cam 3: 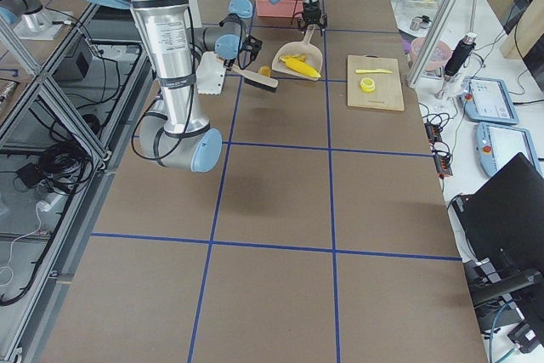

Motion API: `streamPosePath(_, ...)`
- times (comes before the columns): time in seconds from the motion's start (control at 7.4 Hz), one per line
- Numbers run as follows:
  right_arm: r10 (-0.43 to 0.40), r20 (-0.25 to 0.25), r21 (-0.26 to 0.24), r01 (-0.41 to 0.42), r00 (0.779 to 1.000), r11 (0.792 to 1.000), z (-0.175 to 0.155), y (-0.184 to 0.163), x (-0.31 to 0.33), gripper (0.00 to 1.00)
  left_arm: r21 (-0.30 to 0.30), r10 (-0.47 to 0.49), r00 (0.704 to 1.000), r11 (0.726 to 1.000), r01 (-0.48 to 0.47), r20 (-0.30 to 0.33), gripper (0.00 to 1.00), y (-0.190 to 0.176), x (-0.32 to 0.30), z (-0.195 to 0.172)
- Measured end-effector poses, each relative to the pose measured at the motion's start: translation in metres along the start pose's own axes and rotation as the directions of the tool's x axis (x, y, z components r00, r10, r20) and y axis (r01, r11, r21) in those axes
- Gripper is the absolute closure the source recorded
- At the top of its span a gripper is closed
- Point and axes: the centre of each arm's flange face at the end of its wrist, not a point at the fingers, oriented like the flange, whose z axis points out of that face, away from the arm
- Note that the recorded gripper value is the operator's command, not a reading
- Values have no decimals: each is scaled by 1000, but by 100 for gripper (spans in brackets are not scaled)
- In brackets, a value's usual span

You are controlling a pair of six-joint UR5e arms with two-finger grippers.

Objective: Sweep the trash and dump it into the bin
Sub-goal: 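Angle the dustpan toward the potato with the left gripper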

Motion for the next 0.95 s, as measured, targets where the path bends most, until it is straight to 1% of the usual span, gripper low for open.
streamPosePath(0.27, 25, -2, -8, -25, 1000, 1000, 2, 4, 0, 100, 9, 6, 1000, 1000, -6, -1, 14, 6, 8, -8)
streamPosePath(0.68, 20, -19, -27, -21, 1000, 999, 17, 22, -2, 100, 20, 15, 1000, 1000, -15, 2, 14, 14, 18, -19)
streamPosePath(0.95, 28, -23, -28, -29, 999, 999, 24, 30, -3, 100, 22, 24, 1000, 999, -24, 5, 14, 21, 23, -22)
